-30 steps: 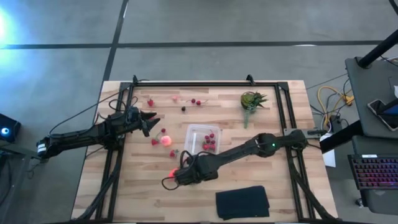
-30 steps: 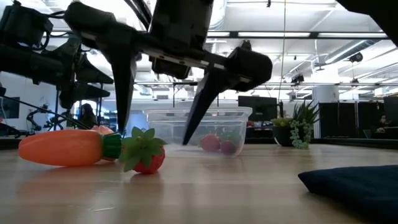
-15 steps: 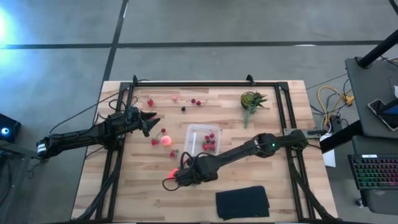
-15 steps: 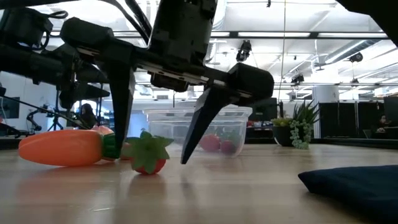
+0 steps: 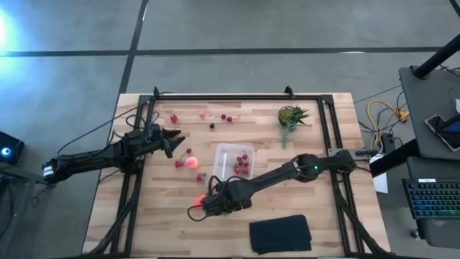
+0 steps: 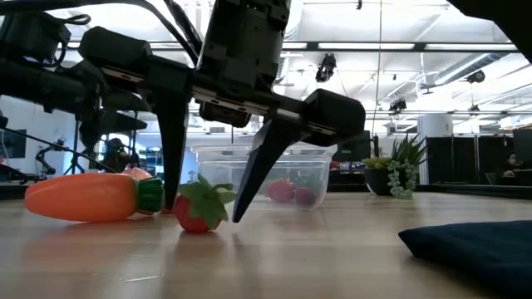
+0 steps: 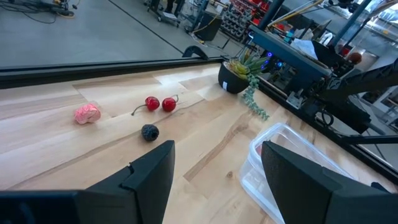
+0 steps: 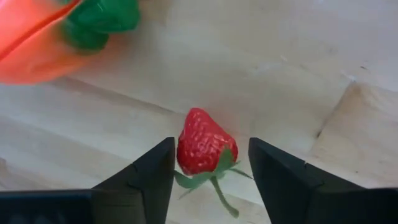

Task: Pick and placing Produce into tupperware
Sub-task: Put the red strawberry into the transparent bin

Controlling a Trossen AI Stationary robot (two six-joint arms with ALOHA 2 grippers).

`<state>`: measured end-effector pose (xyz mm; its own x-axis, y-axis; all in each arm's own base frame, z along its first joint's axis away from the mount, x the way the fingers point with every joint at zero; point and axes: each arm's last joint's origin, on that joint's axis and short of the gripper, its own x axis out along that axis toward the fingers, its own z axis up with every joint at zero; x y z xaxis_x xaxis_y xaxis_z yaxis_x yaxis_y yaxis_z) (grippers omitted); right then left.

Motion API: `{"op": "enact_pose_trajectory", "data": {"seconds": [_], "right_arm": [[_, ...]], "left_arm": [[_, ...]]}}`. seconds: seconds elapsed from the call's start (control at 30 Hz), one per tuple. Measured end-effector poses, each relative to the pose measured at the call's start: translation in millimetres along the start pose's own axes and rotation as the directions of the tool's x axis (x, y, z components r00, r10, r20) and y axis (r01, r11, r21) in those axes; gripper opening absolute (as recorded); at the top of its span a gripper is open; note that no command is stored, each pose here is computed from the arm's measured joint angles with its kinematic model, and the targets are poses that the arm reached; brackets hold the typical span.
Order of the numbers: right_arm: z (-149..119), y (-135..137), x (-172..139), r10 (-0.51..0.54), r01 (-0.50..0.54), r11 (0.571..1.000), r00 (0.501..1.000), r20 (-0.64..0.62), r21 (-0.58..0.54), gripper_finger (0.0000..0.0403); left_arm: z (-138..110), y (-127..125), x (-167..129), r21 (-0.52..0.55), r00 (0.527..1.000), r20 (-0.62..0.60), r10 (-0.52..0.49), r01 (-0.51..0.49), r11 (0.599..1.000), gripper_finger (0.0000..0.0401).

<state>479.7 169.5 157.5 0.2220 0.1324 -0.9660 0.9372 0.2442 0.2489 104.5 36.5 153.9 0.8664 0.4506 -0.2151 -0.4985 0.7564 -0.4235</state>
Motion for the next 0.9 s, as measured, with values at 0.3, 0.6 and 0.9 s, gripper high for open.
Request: {"op": "enact_pose_trajectory", "data": {"seconds": [0.3,0.6,0.9], "right_arm": [[-3,-1,1,-0.007,0.006,1.0,1.0,-0.012,-0.025,0.0154],[-3,5,-9,0.047,-0.044,0.997,0.998,0.045,-0.063,0.0129],[27,8,-55,0.033,-0.021,0.998,0.977,0.21,-0.059,0.0132]], "left_arm": [[0,0,0,0.0,1.0,0.0,0.0,0.0,1.0,0.0226],[0,0,0,0.0,1.0,0.0,0.0,0.0,1.0,0.0226],[0,0,0,0.0,1.0,0.001,0.0,0.0,1.0,0.0226]]}}
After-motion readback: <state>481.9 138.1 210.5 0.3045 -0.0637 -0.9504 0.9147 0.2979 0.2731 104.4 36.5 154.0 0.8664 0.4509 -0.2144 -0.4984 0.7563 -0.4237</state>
